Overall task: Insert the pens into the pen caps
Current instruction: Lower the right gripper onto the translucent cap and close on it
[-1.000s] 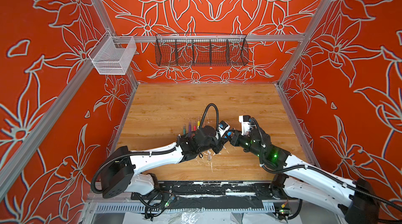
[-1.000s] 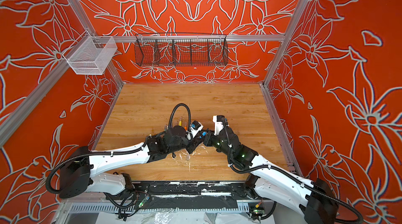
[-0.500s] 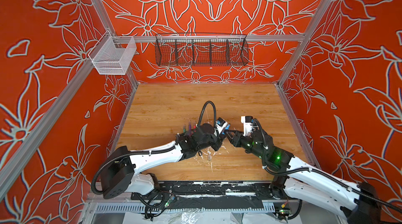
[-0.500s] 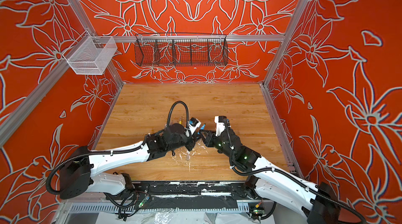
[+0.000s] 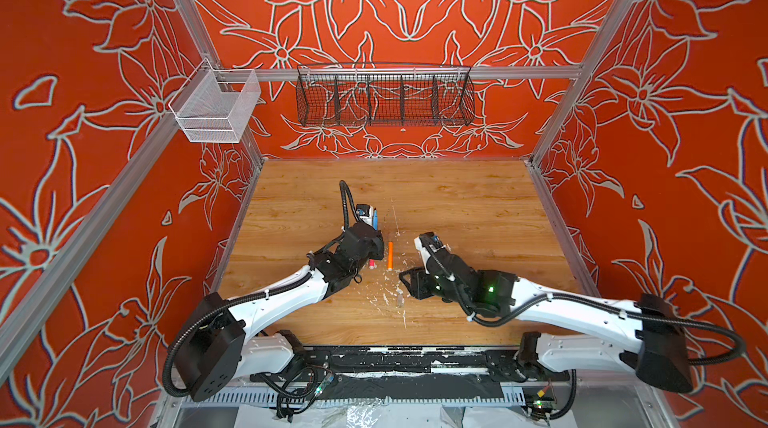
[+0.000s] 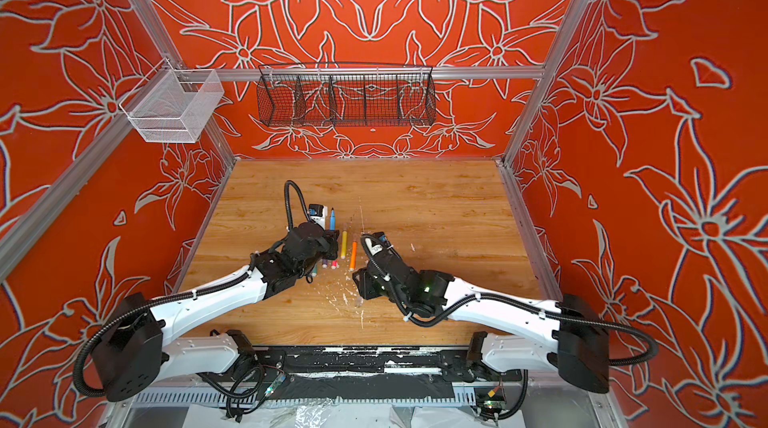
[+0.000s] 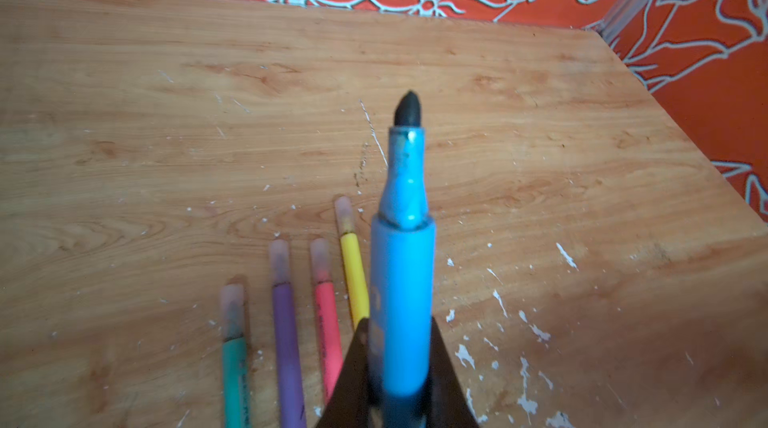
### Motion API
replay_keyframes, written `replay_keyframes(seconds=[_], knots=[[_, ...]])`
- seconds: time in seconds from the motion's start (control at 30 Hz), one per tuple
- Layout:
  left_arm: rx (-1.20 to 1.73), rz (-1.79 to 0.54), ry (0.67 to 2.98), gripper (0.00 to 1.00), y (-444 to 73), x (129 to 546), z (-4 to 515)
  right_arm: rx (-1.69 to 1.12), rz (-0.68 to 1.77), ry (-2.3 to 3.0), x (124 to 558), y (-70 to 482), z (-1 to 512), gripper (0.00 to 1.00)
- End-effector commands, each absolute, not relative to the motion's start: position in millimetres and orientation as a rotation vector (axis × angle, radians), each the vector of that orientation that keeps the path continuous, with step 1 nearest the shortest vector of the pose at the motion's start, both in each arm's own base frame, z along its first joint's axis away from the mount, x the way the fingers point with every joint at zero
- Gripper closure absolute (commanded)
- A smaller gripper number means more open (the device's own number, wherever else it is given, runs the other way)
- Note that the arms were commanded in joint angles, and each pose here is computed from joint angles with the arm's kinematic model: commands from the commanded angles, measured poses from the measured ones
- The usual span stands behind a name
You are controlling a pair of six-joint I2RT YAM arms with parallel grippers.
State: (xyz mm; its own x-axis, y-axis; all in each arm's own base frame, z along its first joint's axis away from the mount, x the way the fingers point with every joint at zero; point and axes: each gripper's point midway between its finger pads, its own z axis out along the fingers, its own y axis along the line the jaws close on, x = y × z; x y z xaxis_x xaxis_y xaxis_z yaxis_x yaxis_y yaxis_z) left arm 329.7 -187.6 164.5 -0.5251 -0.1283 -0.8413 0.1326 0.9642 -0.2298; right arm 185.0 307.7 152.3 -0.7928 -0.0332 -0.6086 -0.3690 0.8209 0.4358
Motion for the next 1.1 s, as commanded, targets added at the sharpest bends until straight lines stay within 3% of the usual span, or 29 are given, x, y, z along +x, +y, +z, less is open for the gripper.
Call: replay_keyframes(seconds=[0.0, 0.47, 1.07], knots=[[-0.158, -0.257, 2.073, 1.00, -157.4, 329.5, 165.6, -0.329, 0.560, 2.437, 182.9, 299.1, 140.4, 0.52], [-0.208, -0.257, 2.026, 1.00, -143.7, 322.8, 172.4, -0.462, 0.294, 2.536, 162.6, 320.1, 99.9, 0.53], [-0.232, -0.269, 1.989, 1.00, -136.0, 316.8, 179.9, -0.501, 0.072, 2.611, 171.1, 332.0, 50.1, 0.54]])
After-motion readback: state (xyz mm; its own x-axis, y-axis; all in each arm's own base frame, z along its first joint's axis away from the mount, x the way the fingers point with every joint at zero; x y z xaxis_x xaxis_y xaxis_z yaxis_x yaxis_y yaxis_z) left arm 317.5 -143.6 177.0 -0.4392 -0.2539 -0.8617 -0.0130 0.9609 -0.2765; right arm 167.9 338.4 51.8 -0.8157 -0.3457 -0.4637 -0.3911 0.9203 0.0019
